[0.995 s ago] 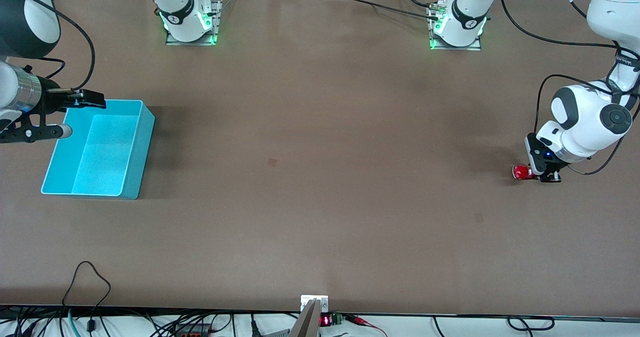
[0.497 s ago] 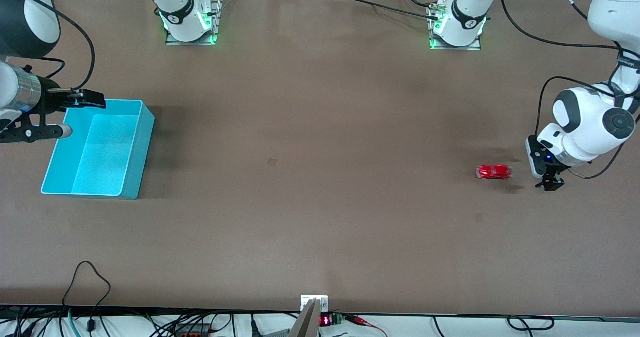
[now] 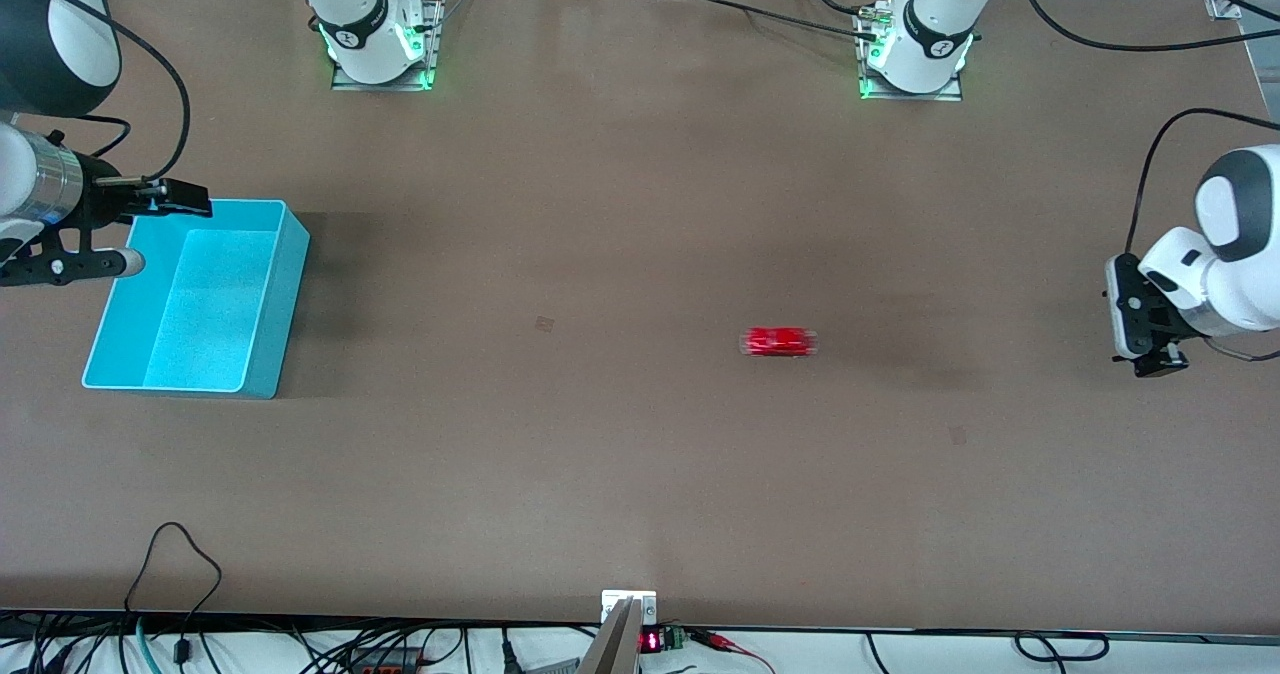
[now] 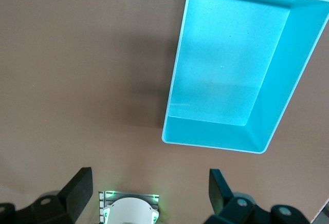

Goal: Wind red beetle toy and store in blue box
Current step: 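Release the car and lift the left gripper away, then reach the right gripper toward the car while the left gripper withdraws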

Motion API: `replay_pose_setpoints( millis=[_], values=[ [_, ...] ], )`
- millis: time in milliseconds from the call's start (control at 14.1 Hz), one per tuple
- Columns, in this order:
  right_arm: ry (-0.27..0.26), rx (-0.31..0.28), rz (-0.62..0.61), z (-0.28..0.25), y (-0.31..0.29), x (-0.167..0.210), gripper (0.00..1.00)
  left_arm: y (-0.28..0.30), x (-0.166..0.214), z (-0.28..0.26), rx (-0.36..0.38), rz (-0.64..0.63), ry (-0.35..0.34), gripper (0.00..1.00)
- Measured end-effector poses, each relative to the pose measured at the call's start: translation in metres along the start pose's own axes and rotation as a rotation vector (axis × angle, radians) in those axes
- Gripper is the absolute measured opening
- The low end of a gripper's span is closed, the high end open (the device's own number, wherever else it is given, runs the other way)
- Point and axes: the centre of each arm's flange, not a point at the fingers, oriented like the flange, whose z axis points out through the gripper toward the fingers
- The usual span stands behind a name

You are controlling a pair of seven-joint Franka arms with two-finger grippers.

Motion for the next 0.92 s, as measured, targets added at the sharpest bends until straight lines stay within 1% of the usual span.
replay_pose_setpoints(
  millis=[213,497,924],
  values=[
    [0.0,0.0,0.0,0.0,0.0,0.0,1.0,0.002,0.005,-0.031,-0.054,-0.09,-0.001,1.0],
    [0.0,0.0,0.0,0.0,0.0,0.0,1.0,0.003,0.017,-0.072,-0.079,-0.185,-0.005,1.0],
    [0.0,0.0,0.0,0.0,0.0,0.0,1.0,0.012,0.076,-0.125,-0.109,-0.342,-0.042,1.0]
  ],
)
